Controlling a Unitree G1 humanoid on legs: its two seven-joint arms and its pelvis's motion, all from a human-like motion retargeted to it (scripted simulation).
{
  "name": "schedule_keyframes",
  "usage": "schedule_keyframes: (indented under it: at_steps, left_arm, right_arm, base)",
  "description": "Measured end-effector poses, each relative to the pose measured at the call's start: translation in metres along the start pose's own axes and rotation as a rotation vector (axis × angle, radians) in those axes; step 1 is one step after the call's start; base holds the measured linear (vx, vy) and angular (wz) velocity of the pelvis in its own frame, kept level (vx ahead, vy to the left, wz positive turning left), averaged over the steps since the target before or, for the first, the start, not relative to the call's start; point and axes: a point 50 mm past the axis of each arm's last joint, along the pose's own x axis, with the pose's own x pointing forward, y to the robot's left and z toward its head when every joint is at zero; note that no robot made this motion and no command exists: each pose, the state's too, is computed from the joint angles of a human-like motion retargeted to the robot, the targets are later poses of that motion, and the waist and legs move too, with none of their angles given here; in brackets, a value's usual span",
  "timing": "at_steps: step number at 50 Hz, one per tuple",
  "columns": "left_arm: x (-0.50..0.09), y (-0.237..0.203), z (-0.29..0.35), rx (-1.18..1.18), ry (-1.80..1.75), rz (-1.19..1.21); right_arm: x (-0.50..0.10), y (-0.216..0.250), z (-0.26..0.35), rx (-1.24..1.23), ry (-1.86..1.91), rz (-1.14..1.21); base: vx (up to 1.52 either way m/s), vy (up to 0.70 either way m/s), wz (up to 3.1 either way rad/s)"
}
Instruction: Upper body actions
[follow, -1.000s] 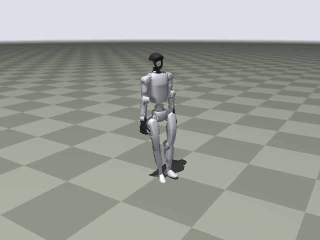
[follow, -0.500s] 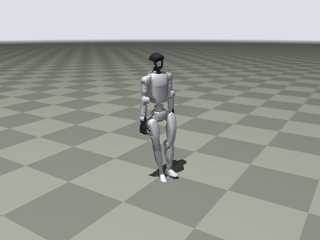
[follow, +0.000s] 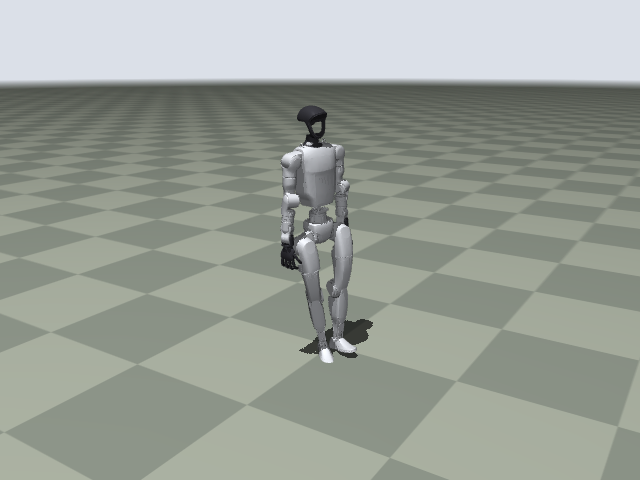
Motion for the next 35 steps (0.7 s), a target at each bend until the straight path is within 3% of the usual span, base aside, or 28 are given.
schedule_keyframes:
  at_steps: [35]
  left_arm:
    - [-0.0003,0.0038,-0.0026,0.042,0.011,0.017]
  right_arm:
    - [-0.0008,-0.0021,-0.0054,0.014,0.024,-0.001]
  base:
    - [0.0,0.0,0.0]
